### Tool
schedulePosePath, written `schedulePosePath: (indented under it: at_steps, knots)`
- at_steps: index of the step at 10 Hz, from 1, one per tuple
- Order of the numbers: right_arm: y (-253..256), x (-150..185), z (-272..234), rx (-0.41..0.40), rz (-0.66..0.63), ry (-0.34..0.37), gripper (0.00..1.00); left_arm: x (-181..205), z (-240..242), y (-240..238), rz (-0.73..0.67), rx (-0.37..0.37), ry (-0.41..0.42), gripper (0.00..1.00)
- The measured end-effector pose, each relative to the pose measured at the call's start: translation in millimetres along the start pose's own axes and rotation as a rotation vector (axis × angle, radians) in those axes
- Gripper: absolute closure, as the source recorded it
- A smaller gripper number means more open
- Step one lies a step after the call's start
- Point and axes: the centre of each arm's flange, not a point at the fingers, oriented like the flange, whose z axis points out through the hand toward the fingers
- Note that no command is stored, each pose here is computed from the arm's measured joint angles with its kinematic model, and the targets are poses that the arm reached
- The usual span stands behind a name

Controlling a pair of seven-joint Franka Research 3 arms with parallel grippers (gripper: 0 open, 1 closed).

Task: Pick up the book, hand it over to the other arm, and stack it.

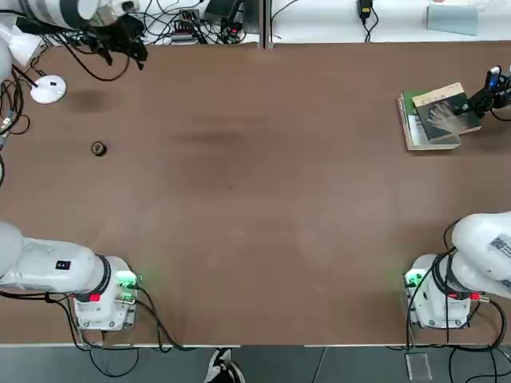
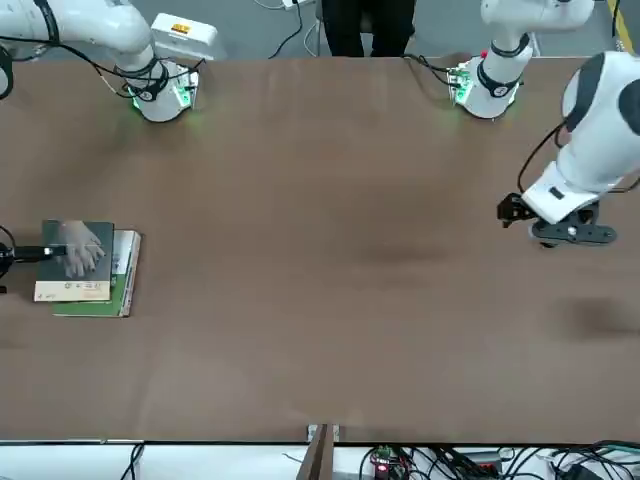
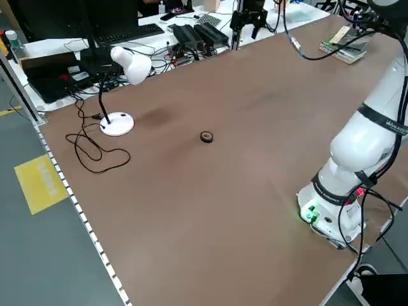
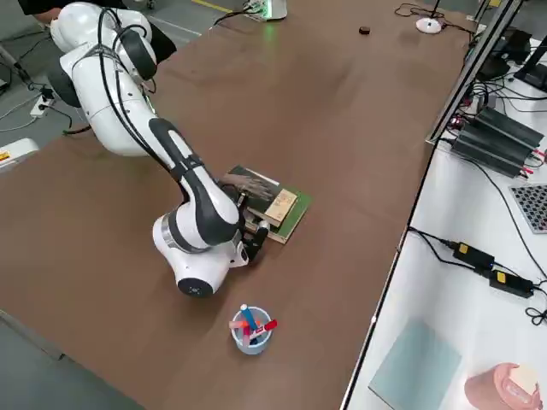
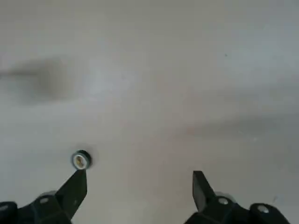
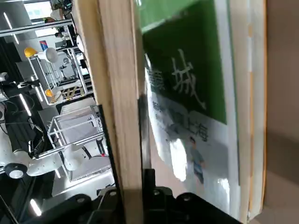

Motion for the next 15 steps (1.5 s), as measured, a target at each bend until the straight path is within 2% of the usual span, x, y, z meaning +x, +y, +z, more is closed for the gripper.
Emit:
schedulePosePath:
  at_steps: [2,4,10,15]
  knots:
    - [3,-1,0,0.005,0.003,0.002,0.84,0,-12,-11,-0.006,0.002,0.017,0.00]
    - [3,0,0,0.003,0.005,0.008,0.84,-9,-26,-19,-0.020,0.008,-0.004,0.00]
    - [1,10,-7,0.012,-0.004,0.098,0.84,-31,-95,-49,-0.079,-0.041,-0.015,0.00]
    - [-4,18,-1,0.001,-0.012,0.101,0.84,-35,-101,-65,-0.088,-0.044,-0.038,0.00]
